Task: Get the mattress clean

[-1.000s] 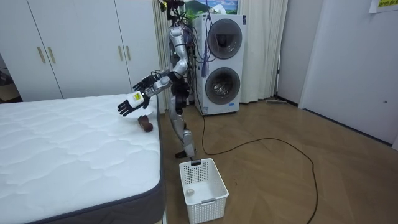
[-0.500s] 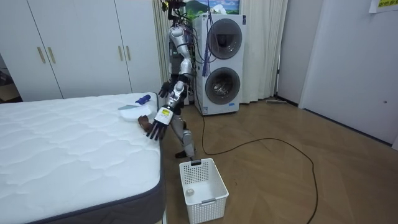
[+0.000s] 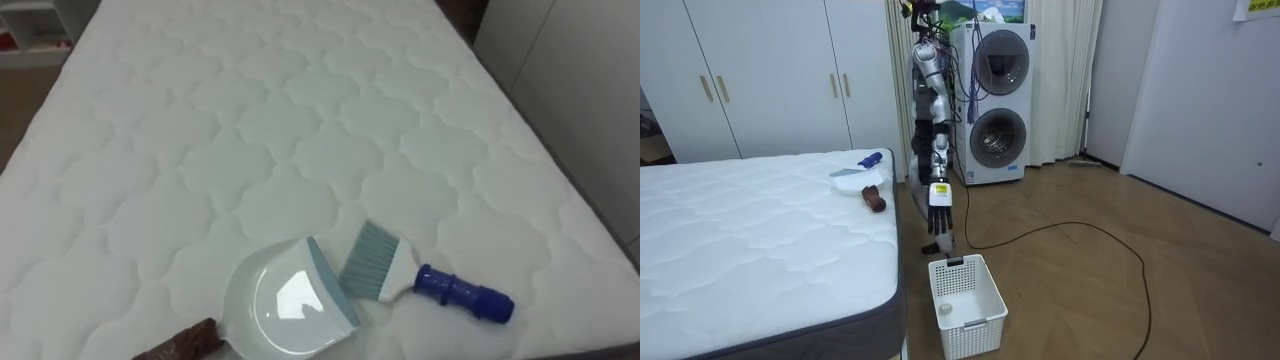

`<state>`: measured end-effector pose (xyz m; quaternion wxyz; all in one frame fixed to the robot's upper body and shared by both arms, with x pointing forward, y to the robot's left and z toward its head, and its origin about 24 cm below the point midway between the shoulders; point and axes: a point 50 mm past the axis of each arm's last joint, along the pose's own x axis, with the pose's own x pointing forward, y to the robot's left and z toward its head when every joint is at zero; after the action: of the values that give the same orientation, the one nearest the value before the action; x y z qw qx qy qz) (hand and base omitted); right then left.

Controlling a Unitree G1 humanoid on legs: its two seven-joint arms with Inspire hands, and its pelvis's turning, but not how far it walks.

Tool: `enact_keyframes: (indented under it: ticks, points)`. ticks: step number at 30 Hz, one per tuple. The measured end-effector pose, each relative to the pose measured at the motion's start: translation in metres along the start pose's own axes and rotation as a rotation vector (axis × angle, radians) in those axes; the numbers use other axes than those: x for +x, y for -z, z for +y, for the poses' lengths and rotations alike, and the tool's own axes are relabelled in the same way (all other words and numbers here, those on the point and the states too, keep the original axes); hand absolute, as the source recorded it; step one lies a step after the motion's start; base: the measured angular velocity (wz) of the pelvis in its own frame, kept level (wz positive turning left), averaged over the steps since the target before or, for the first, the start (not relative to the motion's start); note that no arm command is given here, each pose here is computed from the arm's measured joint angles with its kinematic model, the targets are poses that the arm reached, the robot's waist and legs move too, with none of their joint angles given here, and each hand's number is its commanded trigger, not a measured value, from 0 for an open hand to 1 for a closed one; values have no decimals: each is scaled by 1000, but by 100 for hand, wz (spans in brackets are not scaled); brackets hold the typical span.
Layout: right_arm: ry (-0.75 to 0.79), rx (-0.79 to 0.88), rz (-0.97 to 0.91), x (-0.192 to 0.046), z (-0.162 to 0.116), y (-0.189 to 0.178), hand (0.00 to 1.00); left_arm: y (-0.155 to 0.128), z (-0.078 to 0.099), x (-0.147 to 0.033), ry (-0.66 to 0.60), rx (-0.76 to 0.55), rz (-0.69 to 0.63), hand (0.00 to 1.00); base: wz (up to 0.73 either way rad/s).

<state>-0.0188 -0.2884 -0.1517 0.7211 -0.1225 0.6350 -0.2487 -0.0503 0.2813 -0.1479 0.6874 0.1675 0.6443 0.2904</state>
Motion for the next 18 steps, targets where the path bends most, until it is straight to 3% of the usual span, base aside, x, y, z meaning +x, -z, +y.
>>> enact_keyframes:
  ticks: [10,18]
  points:
    - [-175,-334,38,-2,21,-3,0,4,-23,-5,201,24,115,0,0]
    - [-287,-497,65,-5,38,-1,0,-17,-38,-6,282,80,75,0,0]
